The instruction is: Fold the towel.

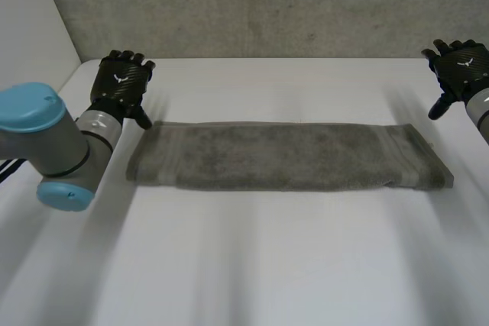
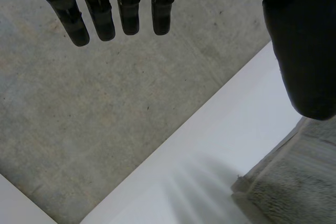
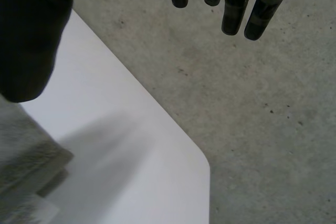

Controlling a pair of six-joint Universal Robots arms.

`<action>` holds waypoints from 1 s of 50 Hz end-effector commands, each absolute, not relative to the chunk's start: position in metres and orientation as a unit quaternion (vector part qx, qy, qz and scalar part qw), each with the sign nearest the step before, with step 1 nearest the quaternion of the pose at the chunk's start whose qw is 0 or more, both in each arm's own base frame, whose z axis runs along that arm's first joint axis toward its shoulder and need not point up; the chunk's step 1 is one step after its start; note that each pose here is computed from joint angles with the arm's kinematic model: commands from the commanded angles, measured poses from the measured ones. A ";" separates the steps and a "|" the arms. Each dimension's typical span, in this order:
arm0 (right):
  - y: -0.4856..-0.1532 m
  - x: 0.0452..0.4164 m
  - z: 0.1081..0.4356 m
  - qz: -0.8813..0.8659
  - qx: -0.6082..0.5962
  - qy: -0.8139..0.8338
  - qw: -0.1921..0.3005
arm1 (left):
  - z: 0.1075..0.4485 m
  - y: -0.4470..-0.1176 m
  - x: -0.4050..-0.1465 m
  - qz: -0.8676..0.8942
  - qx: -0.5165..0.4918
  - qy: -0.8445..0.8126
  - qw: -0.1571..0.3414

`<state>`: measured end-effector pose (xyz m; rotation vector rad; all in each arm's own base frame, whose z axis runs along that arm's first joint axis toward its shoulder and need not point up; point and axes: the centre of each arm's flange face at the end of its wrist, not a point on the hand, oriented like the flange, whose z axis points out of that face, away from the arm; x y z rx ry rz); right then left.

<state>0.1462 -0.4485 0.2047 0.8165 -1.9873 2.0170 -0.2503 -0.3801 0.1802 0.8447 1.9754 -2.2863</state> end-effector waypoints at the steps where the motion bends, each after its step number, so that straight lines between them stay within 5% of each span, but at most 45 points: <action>1: -0.405 0.150 0.200 0.632 0.294 -0.716 0.041 | 0.184 -0.341 -0.243 -0.700 0.284 0.656 -0.009; 9: -0.370 0.148 0.169 0.537 0.305 -0.787 -0.013 | 0.160 -0.308 -0.235 -0.616 0.302 0.728 -0.025; 28: -0.378 0.131 0.128 0.537 0.312 -0.784 0.006 | 0.140 -0.293 -0.230 -0.581 0.307 0.753 -0.029; 44: -0.402 0.058 0.143 0.546 0.274 -0.787 0.090 | 0.148 -0.293 -0.228 -0.590 0.302 0.748 -0.026; 50: -0.411 0.020 0.170 0.561 0.281 -0.762 0.161 | 0.154 -0.293 -0.228 -0.597 0.300 0.744 -0.024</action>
